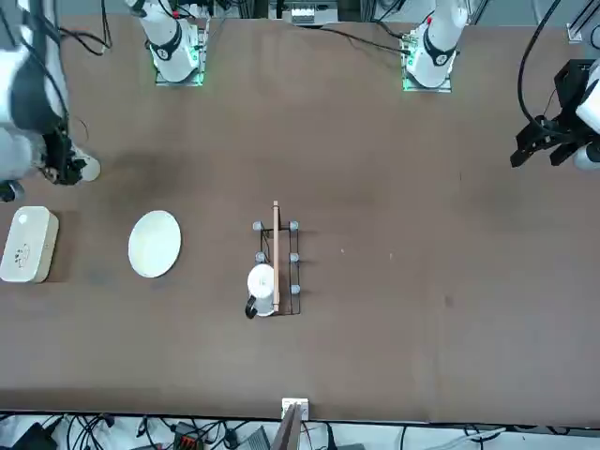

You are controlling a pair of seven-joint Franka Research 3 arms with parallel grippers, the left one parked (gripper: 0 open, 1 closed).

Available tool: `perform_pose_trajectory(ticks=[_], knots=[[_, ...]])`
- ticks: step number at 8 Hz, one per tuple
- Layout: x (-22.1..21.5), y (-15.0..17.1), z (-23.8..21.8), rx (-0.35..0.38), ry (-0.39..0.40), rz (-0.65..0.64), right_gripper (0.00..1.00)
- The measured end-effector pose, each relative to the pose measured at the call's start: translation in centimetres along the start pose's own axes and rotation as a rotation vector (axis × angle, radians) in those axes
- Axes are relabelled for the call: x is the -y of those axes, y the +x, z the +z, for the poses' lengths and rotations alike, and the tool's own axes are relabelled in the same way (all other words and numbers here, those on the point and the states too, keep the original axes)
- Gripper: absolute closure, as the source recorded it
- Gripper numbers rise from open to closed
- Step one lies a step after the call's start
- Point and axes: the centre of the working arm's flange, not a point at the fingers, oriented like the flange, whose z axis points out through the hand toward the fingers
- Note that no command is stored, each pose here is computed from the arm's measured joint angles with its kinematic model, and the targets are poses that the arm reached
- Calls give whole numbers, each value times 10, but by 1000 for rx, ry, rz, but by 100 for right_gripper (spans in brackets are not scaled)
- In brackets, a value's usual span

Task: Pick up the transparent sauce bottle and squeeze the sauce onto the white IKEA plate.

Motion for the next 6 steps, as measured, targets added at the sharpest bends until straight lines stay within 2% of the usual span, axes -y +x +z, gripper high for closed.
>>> perform_pose_trajectory(ticks=[3,6], knots=[[18,-27,24,-196,-62,360,0],[50,-59,83,-470,-101,724,1]])
